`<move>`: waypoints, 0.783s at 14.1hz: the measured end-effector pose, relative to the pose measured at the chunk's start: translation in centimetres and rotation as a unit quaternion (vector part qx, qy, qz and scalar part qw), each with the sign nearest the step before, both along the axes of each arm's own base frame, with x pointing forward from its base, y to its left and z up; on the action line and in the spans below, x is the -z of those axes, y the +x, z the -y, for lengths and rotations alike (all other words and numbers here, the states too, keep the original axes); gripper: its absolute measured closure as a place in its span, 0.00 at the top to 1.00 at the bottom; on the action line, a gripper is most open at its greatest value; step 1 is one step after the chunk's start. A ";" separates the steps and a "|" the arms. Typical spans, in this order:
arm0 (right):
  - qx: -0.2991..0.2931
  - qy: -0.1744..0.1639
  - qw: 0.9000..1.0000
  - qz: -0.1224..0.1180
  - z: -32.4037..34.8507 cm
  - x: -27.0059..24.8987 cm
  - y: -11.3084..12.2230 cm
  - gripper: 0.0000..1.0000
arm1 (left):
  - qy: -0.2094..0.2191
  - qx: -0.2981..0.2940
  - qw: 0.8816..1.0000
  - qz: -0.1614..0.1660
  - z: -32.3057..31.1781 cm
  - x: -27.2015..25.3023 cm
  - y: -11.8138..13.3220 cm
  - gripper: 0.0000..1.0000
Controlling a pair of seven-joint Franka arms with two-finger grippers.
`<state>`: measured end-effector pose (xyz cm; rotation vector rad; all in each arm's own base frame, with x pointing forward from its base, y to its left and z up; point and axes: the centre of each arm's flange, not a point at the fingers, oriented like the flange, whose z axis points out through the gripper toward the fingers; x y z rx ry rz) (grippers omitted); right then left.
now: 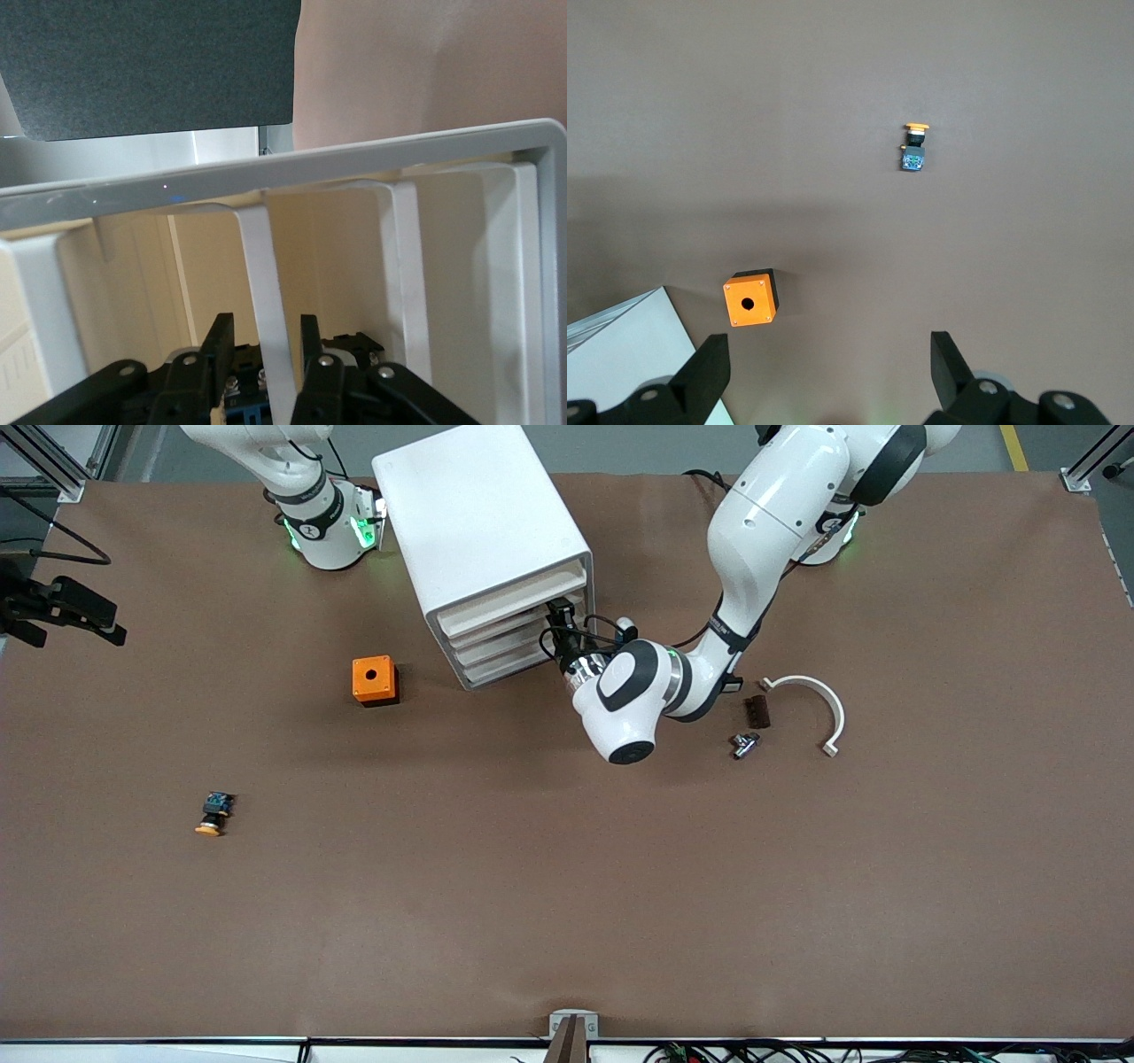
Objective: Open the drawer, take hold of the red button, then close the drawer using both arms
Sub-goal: 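Grip the drawer front with the left gripper and pull it open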
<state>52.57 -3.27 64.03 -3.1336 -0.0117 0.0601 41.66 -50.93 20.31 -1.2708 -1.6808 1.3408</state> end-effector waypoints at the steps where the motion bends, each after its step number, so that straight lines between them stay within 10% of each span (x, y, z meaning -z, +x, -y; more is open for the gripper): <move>1: 0.000 0.000 1.000 0.000 0.0 0.0 0.0 1.00 | 0.002 0.000 1.000 0.000 0.1 0.0 -0.1 0.33; 3: 0.000 0.000 1.000 0.000 0.0 0.0 0.0 1.00 | 0.010 -0.006 1.000 0.002 -0.1 0.2 0.2 0.15; 11: -0.001 0.000 1.000 0.001 -0.1 0.0 0.0 1.00 | 0.031 -0.064 0.997 0.032 -5.3 -0.8 7.2 0.15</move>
